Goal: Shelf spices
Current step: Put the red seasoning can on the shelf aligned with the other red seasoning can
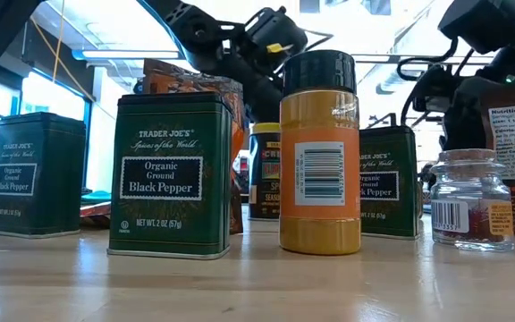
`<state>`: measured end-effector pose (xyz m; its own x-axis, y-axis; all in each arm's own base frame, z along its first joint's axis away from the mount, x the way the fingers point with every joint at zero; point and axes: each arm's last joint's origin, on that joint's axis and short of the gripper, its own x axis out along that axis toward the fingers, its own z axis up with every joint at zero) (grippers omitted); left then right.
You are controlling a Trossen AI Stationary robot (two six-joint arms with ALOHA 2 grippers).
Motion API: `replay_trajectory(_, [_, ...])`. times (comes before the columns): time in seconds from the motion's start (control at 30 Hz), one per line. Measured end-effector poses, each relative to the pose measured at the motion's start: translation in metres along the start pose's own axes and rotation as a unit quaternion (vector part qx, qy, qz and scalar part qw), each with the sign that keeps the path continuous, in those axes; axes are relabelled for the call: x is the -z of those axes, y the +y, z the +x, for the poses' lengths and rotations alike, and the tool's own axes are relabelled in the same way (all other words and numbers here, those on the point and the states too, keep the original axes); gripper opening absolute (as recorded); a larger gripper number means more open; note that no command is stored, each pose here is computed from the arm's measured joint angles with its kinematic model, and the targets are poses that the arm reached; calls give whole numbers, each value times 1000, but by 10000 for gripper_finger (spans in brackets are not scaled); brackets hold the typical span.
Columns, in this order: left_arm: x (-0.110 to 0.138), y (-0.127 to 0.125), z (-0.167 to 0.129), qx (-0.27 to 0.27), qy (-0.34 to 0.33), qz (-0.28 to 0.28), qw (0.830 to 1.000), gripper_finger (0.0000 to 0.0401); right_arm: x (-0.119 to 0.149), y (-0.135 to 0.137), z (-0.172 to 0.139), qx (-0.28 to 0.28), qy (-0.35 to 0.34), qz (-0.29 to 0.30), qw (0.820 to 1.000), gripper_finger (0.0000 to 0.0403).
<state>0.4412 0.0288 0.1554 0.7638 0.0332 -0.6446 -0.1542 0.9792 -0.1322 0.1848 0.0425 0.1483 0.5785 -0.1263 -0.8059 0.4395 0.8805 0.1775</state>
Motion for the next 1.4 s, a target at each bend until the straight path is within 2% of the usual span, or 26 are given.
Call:
replay_trajectory(0.3, [0,8,5,-31,-15,1,999,57,-4,0,0,30,-42,1,999,105])
replay_trajectory(0.43, [0,7,6,-30,-15,1,999,57,-8,3,-1,19,-66,-2,998,105])
replay_trajectory(0.87, [3,-30,-13,1,24,14,1000,57,-11,5,-1,5,-79,-9,997,105])
replay_trajectory(1.07, [13,-40,-18,1,73,13,997,57,-11,5,-1,6,-78,-21,997,105])
replay_trajectory(1.2, [20,-53,-21,27,100,9,995,57,-11,5,-1,6,-77,-22,997,105])
replay_trajectory(1.3, [19,-59,-21,29,91,13,995,57,-11,5,-1,6,-76,-24,997,105])
replay_trajectory(1.4, [12,-52,-19,6,59,0,998,57,-11,5,-1,8,-75,-25,997,105])
